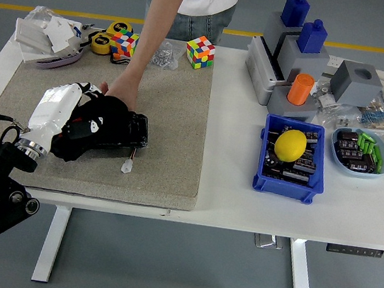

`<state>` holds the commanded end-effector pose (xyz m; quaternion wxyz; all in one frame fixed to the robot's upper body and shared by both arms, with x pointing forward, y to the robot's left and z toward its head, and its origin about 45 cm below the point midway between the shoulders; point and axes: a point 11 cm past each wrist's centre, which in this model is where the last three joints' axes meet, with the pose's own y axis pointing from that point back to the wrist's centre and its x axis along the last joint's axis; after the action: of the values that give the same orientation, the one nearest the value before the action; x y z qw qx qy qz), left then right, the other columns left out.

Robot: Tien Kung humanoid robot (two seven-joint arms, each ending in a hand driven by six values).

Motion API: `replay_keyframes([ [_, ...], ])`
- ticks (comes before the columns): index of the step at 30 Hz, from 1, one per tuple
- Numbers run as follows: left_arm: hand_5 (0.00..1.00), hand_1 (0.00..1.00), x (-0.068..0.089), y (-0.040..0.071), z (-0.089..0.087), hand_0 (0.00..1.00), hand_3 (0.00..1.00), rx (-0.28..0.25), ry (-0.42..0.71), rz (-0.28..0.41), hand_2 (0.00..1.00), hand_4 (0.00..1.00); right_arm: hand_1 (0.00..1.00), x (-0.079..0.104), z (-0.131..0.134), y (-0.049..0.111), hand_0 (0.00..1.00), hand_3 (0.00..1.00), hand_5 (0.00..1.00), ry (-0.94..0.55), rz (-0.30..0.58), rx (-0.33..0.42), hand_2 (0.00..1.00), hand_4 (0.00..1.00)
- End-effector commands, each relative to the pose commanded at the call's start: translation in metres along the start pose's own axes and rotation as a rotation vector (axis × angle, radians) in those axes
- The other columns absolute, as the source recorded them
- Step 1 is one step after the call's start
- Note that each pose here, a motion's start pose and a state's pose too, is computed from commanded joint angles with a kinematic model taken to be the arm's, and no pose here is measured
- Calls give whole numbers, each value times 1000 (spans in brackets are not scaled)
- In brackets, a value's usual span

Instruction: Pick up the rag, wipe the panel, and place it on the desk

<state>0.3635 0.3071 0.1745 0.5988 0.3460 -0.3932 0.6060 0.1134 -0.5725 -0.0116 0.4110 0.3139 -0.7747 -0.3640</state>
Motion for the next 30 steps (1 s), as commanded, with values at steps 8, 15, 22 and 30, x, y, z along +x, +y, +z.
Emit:
replay_keyframes([
  [8, 2, 98, 15, 4, -24, 174, 558, 55, -20, 41, 489, 515, 647, 1, 1, 0, 752, 594, 585, -3, 2, 0, 694, 964],
  [15, 2, 97, 26, 7, -44, 173, 558, 99, -45, 68, 489, 515, 647, 1, 0, 0, 752, 594, 585, -2, 1, 1, 694, 964],
  [22, 2, 97, 35, 11, -57, 175, 558, 128, -57, 90, 490, 514, 647, 1, 0, 0, 752, 594, 584, -2, 1, 1, 694, 964],
  [30, 2, 97, 38, 16, -67, 172, 558, 152, -70, 96, 490, 513, 647, 1, 0, 0, 753, 593, 583, -3, -1, 1, 694, 963],
])
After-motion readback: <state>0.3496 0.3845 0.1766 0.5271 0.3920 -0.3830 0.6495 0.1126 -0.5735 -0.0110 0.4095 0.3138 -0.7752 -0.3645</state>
